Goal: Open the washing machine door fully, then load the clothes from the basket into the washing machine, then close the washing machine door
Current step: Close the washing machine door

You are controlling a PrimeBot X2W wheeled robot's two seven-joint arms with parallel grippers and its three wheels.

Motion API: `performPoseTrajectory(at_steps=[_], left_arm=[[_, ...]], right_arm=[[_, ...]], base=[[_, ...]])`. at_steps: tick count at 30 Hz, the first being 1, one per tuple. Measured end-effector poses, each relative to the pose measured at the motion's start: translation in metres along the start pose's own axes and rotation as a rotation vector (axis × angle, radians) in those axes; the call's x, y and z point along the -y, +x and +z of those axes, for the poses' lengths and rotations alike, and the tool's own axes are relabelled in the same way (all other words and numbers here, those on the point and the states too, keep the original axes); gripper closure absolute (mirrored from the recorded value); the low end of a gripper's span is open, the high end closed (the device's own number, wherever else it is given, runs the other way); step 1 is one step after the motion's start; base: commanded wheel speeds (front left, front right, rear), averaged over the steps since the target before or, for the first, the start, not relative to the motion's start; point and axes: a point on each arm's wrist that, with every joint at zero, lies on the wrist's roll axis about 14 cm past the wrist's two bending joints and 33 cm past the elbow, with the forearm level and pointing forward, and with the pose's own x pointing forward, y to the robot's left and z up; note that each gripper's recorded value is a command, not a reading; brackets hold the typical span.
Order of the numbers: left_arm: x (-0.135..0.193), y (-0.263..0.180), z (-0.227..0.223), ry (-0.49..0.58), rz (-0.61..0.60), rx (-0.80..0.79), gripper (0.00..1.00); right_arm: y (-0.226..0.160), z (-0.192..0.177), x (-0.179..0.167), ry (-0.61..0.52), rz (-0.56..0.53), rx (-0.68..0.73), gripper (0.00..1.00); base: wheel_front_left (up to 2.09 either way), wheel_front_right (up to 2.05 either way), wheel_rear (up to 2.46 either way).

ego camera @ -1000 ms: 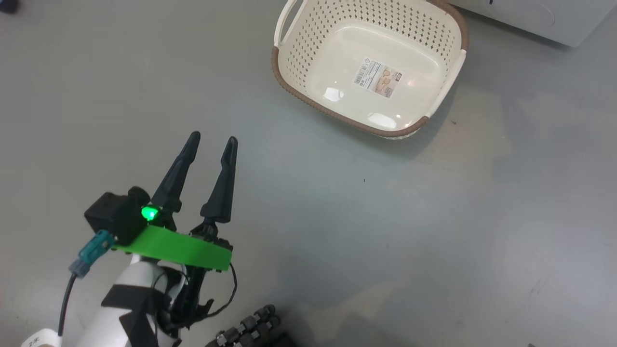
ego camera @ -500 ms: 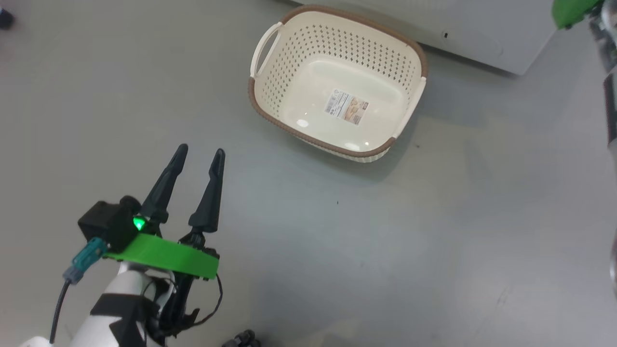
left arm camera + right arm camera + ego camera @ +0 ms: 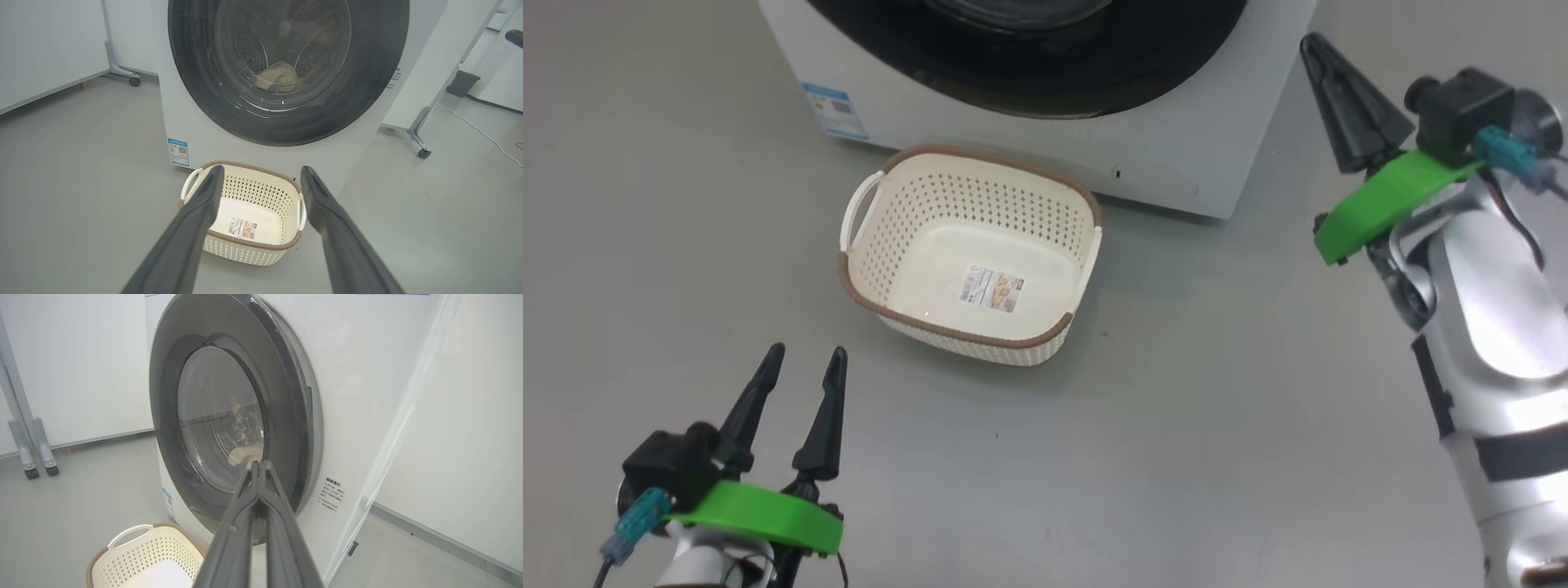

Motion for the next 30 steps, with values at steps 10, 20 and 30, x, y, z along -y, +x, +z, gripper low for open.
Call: performPoseTrajectory(at_steps=[10,20,30], left_arm=[[0.029,-0.003,0.008,-0.006,-0.092,0.037,0.00],[0.045,-0.012,0.005,-0.010,-0.138,0.034,0.00],[0.050,-0.015,0.008,-0.001,-0.152,0.050,0.00]], right_arm=[[-0.084,0.035,0.027,-0.020,-0.132,0.053,1.00],[-0.150,0.042,0.042,0.013,-0.272,0.056,1.00],[-0.212,0.023,0.055,0.050,-0.409,0.002,1.00]], base=[[0.00,0.00,0.00],[0.00,0.00,0.00],[0.00,0.00,0.00]])
